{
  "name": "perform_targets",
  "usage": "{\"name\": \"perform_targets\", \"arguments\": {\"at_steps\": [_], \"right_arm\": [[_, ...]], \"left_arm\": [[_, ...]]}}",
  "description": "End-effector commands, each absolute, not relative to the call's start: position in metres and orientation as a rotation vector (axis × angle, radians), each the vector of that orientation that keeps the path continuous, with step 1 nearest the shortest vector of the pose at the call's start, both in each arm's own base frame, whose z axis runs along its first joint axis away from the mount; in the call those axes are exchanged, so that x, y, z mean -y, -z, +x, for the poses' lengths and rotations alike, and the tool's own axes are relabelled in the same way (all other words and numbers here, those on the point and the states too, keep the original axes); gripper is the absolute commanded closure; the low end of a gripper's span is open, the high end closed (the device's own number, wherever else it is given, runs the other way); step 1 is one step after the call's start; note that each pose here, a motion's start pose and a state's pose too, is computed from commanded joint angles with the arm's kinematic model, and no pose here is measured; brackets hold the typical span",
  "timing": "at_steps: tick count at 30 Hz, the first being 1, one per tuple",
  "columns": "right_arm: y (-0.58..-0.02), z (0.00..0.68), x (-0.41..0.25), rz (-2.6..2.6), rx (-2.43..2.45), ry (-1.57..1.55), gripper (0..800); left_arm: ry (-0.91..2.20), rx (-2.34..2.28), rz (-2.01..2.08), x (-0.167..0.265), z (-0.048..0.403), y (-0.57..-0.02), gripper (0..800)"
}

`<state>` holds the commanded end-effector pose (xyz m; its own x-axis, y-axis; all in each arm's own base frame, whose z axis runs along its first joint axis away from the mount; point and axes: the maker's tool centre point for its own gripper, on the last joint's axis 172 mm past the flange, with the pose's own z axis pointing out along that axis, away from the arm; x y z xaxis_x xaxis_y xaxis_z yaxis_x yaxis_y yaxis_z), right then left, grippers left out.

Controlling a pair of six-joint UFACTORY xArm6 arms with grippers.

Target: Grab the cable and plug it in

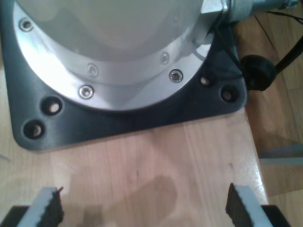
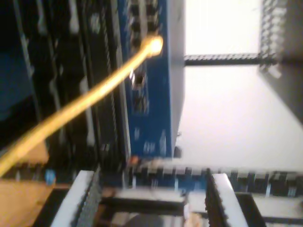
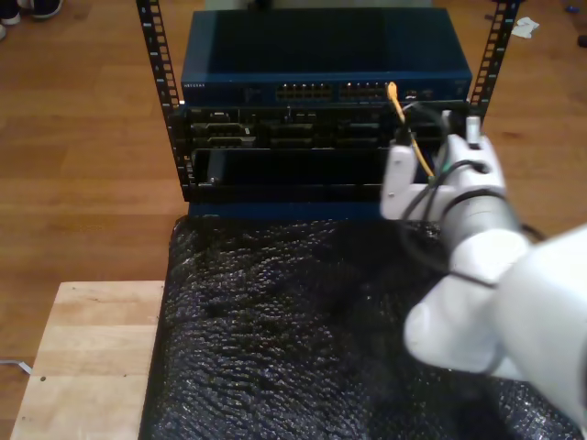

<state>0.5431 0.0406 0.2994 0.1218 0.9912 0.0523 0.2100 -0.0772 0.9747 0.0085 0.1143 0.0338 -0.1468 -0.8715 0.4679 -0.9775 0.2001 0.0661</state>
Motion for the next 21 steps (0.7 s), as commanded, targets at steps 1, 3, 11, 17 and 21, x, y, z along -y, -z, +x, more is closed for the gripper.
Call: {"name": "perform_targets", "arguments": {"at_steps": [1,3,11,17,21], "right_arm": [[-0.300,0.541,-0.035,1.479,-1.251,-1.054,245],[-0.303,0.540,-0.028,1.488,-1.288,-1.044,224],[-0.305,0.529,0.022,1.582,-1.415,-0.936,191],[-0.292,0.511,0.081,1.642,-1.527,-0.764,166],[-0.282,0.494,0.122,1.674,-1.608,-0.649,151]], "left_arm": [[-0.356,2.078,1.724,-0.114,0.009,-0.034,0],[-0.356,2.078,1.724,-0.114,0.009,-0.034,0],[-0.356,2.078,1.724,-0.114,0.009,-0.034,0],[-0.356,2.078,1.724,-0.114,0.009,-0.034,0],[-0.356,2.078,1.724,-0.114,0.009,-0.034,0]]}}
